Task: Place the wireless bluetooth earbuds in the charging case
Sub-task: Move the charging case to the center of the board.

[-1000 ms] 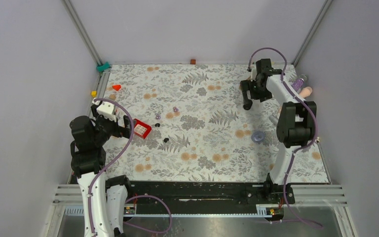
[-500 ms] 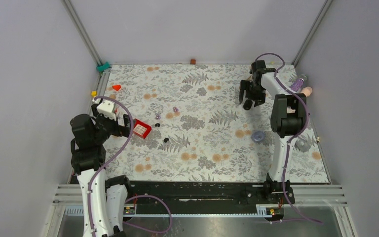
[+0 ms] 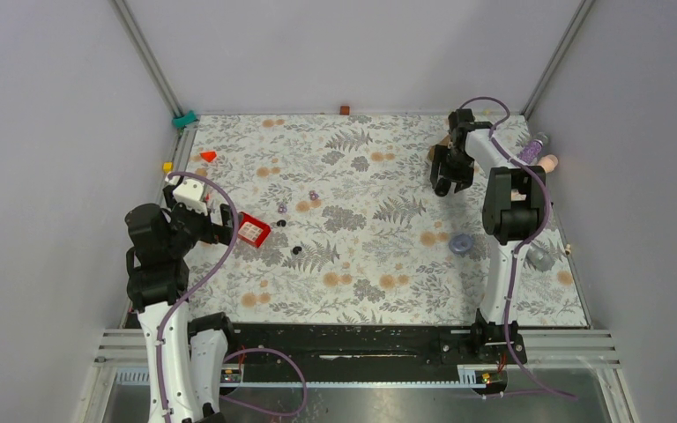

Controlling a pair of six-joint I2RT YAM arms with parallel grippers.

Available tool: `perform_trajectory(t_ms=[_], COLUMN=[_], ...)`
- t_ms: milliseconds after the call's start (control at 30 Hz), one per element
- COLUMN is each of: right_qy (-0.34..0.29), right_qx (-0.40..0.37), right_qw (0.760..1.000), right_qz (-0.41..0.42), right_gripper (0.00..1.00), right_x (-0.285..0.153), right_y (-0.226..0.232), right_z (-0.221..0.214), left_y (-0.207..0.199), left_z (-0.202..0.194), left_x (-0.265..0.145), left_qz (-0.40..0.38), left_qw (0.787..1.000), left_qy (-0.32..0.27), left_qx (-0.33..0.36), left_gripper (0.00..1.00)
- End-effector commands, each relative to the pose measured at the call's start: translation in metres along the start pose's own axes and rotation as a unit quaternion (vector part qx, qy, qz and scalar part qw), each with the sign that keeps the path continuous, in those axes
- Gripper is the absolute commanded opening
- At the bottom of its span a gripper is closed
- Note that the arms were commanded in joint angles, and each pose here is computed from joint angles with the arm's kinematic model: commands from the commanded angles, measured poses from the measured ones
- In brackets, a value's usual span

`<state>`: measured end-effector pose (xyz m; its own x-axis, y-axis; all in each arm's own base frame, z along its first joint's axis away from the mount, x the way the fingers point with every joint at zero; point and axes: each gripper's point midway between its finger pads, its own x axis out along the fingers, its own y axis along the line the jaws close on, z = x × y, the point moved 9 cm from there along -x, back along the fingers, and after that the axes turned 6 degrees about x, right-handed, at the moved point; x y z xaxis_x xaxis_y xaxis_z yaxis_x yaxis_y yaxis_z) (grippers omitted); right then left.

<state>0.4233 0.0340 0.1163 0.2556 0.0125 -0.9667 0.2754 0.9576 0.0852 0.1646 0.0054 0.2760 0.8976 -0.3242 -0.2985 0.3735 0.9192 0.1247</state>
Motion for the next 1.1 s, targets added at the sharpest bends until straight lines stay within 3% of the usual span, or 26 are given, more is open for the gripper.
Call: perform_trajectory(t_ms=[0,367,567,1067], right_qy=[-0.009,-0.005,-0.006,-0.035], right_qx=[0.023,0.017,0.018,-0.042], right_qw=[0.999,0.998,0.998,0.995], right_qz=[-0.027,-0.063,-0.063,-0.085], right_gripper=[0.70,0.65,0.52,0.50], right_x=[-0.002,0.004,0.003,-0.019], right_y=[-0.001,0.014,0.014,0.020], right_z=[0.009,0.014,0.015,-0.019], left_y=[0.002,0.002,0.001,0.001], left_z=[0.006,0.006,0.007,0.008], left_x=[-0.001,-0.002,-0.003,-0.005], left_qz=[0.001,0.005,0.006,0.007], left_qw=[1.000,1.000,1.000,0.999], left_qy=[-0.019,-0.021,-0.022,-0.026], left_qx=[0.016,0.017,0.018,0.021], left_gripper=[0.99,0.99,0.99,0.99])
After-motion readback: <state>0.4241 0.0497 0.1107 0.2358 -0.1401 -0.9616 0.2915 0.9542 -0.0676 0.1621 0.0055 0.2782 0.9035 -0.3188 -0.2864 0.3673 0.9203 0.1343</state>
